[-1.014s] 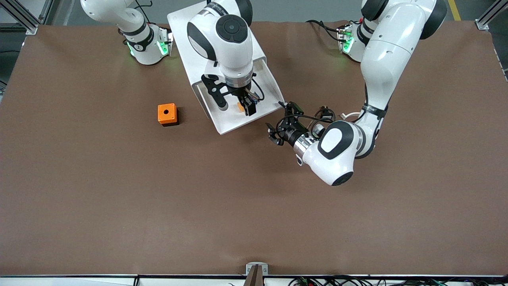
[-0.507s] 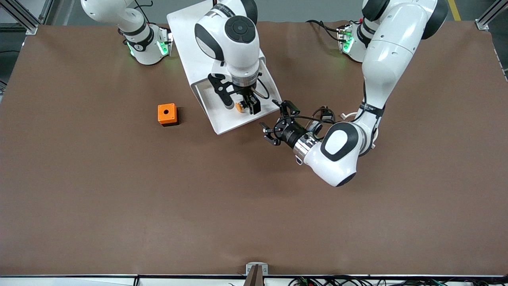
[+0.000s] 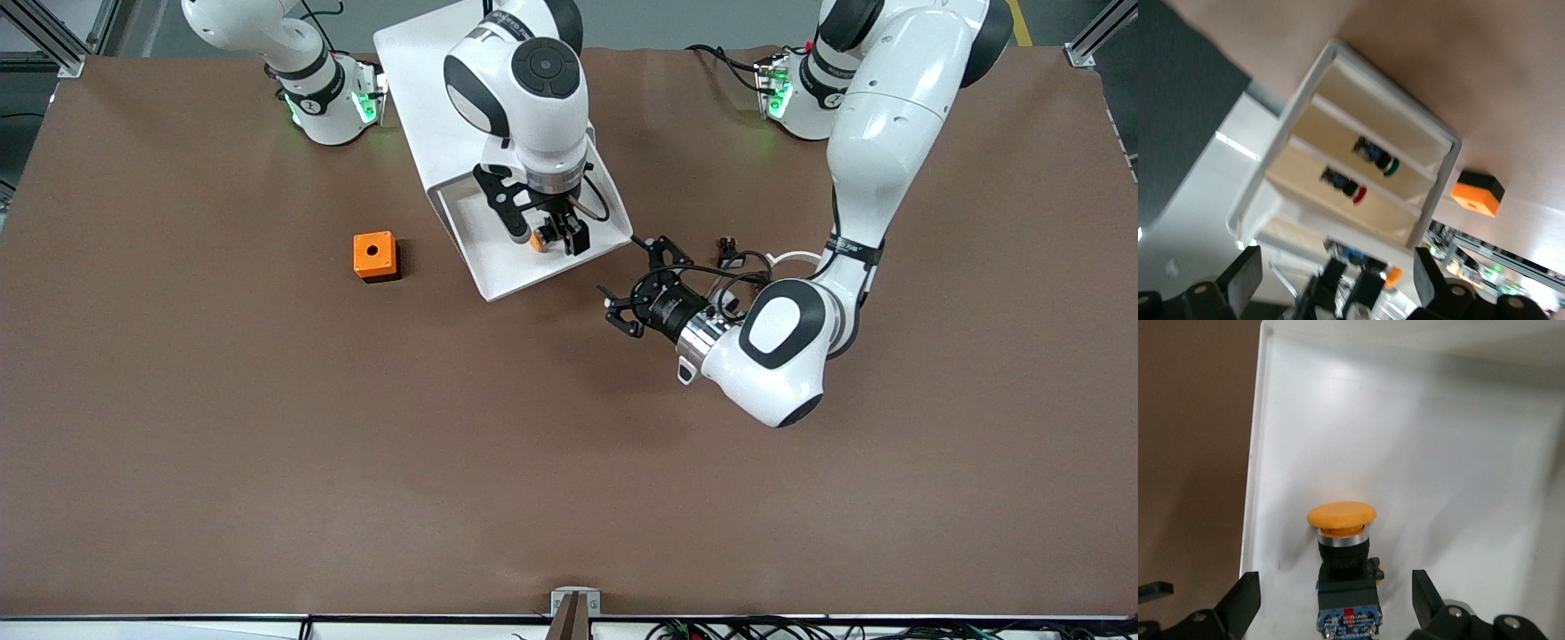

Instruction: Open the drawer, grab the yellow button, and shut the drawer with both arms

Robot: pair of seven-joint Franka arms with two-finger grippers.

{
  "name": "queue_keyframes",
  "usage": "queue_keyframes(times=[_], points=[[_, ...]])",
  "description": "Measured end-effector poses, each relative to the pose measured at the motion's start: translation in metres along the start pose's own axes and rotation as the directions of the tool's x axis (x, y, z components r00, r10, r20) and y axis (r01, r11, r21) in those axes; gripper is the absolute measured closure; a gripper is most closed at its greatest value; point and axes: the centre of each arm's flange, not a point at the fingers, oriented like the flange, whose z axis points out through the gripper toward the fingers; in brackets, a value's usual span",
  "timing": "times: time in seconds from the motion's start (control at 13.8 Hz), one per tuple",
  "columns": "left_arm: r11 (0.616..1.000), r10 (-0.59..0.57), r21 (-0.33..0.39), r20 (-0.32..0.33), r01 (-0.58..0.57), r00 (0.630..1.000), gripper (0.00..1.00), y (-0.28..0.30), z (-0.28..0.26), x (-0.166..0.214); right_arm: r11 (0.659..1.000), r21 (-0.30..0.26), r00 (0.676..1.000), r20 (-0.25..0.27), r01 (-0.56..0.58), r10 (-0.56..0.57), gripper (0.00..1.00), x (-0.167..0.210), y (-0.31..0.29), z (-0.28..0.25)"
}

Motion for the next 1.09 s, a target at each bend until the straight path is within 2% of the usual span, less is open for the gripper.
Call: queue_keyframes(times=[0.22, 0.29, 0.58, 0.65, 0.87, 1.09], points=[[0.995, 0.098, 0.001, -0.155, -0.1, 0.983, 0.0, -0.002, -0.012, 0.01, 1.0, -0.008, 1.0, -0.002, 0.005, -0.005, 0.0, -0.004, 0.001, 0.006], [0.992, 0.122, -0.006, -0.202, -0.126, 0.972, 0.0, -0.001, -0.016, 0.01, 1.0, -0.009, 1.0, -0.001, 0.005, -0.005, 0.07, -0.004, 0.001, 0.006], [0.965, 0.201, -0.09, -0.359, -0.248, 0.911, 0.0, 0.009, -0.041, 0.014, 1.0, -0.004, 0.999, 0.05, -0.014, 0.014, 0.55, -0.009, -0.001, 0.002], [0.955, 0.217, -0.097, -0.414, -0.28, 0.884, 0.0, 0.008, -0.051, 0.014, 1.0, -0.002, 0.999, 0.052, -0.014, 0.014, 0.59, -0.009, -0.001, 0.001], [0.938, 0.246, -0.066, -0.566, -0.34, 0.787, 0.0, 0.0, -0.069, 0.0, 1.0, 0.016, 0.998, 0.057, -0.008, 0.007, 0.59, -0.01, -0.004, -0.008], [0.926, 0.266, -0.038, -0.639, -0.375, 0.722, 0.0, -0.007, -0.066, -0.03, 0.998, 0.041, 0.997, 0.057, 0.05, -0.052, 0.59, 0.007, -0.016, -0.042]])
